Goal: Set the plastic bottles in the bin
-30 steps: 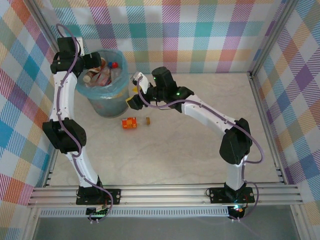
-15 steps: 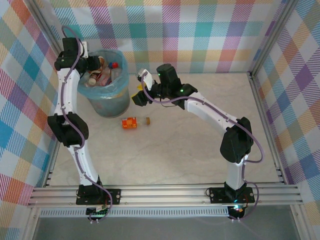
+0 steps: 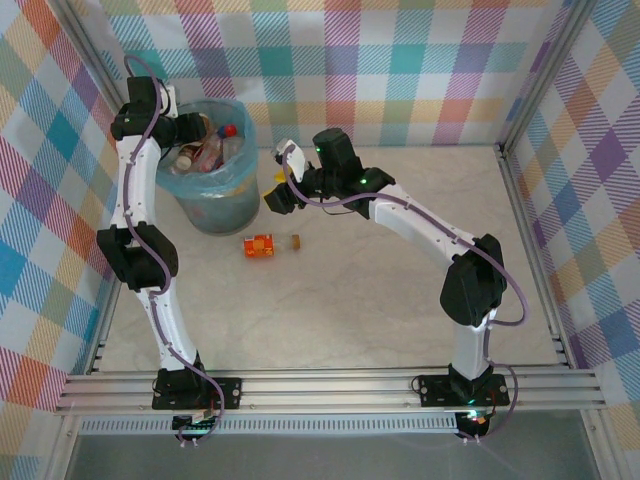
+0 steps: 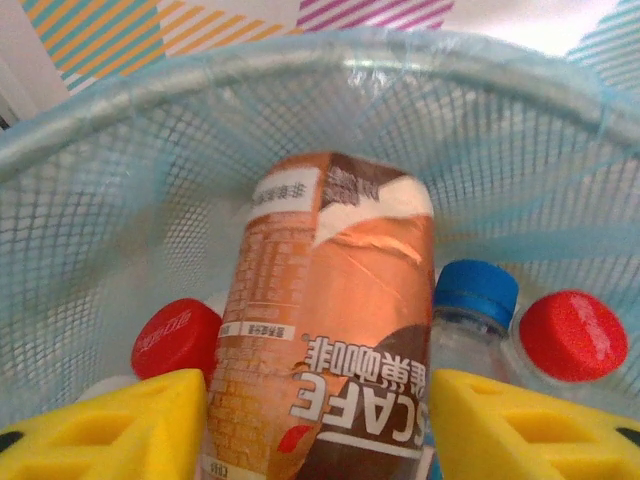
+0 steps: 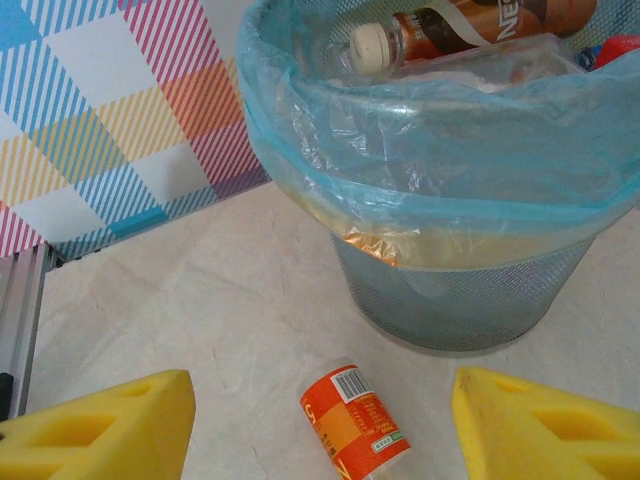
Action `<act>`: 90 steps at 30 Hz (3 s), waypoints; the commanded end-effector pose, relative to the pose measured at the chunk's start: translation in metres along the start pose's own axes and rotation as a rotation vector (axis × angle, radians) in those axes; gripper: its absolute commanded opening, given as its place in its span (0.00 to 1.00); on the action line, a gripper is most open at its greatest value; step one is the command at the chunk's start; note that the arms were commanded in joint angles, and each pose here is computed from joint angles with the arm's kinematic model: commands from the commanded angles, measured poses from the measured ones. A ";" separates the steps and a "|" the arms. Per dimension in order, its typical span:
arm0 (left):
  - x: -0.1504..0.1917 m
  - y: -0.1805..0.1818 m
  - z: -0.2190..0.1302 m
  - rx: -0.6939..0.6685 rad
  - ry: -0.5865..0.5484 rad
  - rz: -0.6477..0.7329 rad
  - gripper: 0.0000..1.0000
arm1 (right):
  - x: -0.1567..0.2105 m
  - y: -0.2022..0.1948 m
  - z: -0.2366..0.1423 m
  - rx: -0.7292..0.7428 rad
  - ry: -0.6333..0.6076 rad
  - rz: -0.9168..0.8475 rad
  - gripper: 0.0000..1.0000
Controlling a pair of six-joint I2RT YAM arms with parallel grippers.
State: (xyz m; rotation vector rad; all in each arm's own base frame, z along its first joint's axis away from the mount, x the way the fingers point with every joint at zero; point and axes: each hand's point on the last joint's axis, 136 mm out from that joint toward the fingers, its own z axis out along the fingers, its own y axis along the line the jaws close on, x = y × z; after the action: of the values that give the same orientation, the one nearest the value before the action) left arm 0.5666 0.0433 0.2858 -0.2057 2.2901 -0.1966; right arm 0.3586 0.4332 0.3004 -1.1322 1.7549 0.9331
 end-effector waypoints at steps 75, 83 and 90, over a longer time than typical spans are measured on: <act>0.308 -0.033 -0.162 0.120 0.071 -0.057 0.83 | 0.231 -0.047 0.086 -0.092 0.484 -0.318 0.66; 0.308 -0.032 -0.162 0.114 0.068 -0.057 0.83 | 0.236 -0.054 0.099 -0.088 0.486 -0.309 0.67; 0.308 -0.031 -0.161 0.107 0.071 -0.059 0.83 | 0.232 -0.056 0.107 -0.074 0.472 -0.260 0.65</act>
State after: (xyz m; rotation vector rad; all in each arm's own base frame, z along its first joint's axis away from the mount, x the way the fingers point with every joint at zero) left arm 0.2490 -0.0405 0.1808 -0.2048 2.3235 -0.3688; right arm 0.3811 0.4268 0.0336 -1.7003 1.8858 0.5550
